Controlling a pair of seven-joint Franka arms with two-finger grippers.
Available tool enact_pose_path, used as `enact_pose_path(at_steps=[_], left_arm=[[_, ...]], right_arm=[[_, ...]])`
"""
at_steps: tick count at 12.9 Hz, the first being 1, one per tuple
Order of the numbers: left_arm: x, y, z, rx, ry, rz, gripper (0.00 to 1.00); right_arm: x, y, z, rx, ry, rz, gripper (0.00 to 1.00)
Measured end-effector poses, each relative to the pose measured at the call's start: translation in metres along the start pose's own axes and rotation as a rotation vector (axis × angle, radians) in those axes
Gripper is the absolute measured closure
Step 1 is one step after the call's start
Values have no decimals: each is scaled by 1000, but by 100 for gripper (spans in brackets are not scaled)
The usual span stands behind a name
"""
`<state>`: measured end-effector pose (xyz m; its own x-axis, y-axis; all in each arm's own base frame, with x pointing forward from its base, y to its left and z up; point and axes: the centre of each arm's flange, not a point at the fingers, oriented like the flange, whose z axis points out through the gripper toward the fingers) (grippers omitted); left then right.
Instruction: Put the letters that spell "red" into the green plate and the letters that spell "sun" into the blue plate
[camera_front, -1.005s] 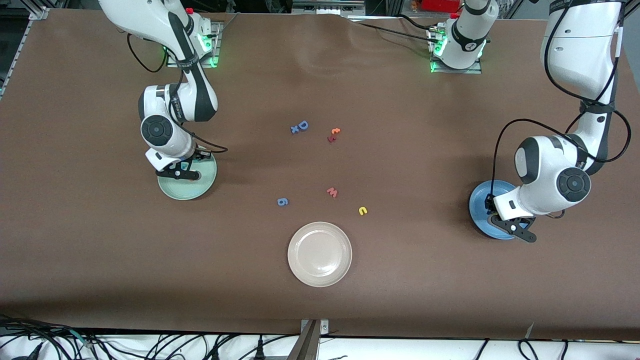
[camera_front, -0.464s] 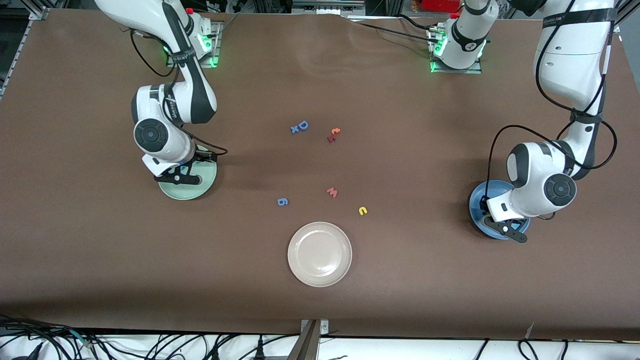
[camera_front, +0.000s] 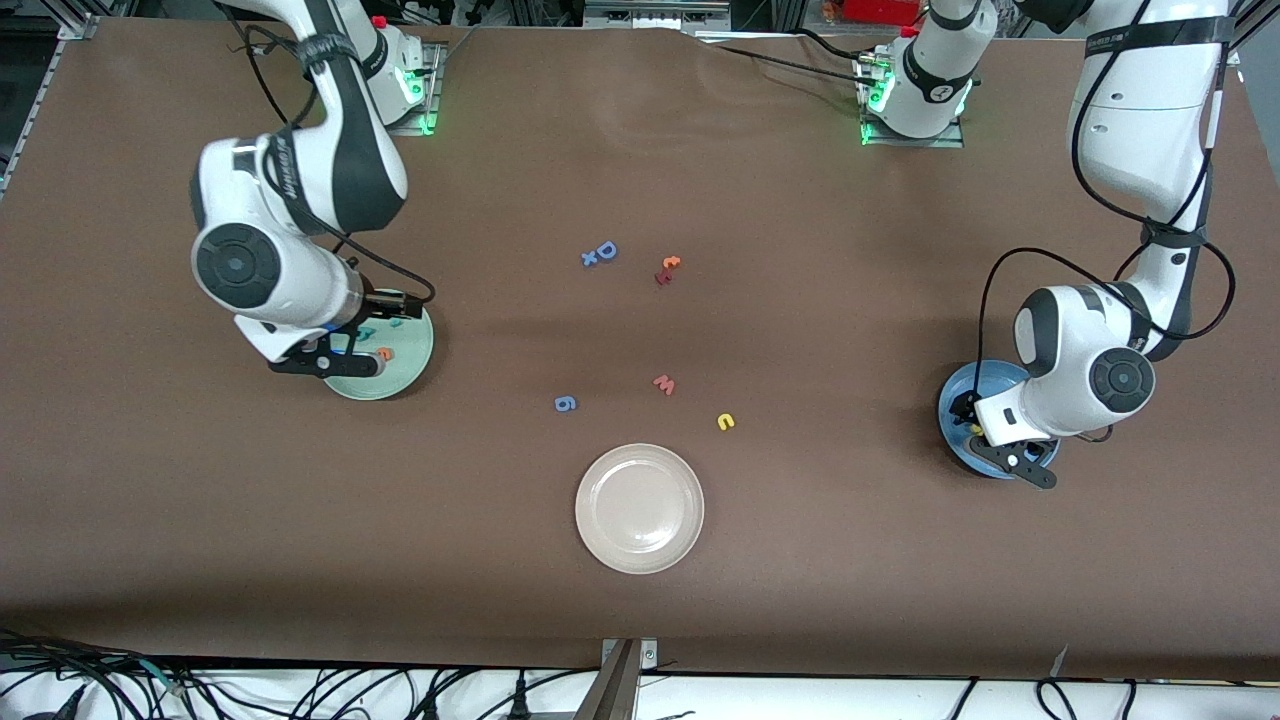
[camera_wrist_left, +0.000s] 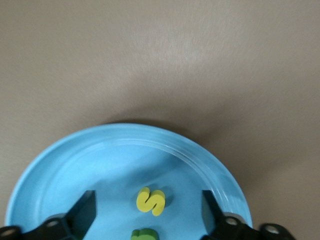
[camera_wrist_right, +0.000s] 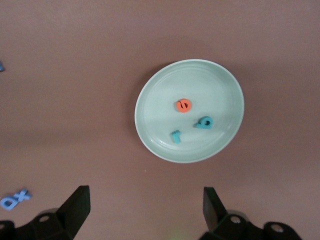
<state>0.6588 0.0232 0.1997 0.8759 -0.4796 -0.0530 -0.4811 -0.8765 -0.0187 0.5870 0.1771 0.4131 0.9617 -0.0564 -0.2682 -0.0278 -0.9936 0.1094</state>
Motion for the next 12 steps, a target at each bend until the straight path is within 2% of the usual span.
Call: enact_pose_path(at_steps=[2, 4, 7, 9, 10, 12], left_arm=[[12, 12, -33, 0, 26, 18, 0], [31, 45, -59, -8, 59, -21, 1], [64, 127, -69, -67, 81, -235, 1], [84, 187, -75, -83, 81, -415, 1], [93, 213, -79, -88, 85, -498, 2], [109, 249, -85, -102, 96, -679, 7]], right_arm=[[-6, 18, -53, 4, 9, 22, 0], [-14, 29, -101, 23, 63, 31, 0], [-33, 63, -158, 98, 153, 28, 0], [-40, 109, -176, 148, 178, 49, 0], [-41, 137, -178, 160, 183, 27, 0], [-47, 189, -171, 134, 183, -55, 0]])
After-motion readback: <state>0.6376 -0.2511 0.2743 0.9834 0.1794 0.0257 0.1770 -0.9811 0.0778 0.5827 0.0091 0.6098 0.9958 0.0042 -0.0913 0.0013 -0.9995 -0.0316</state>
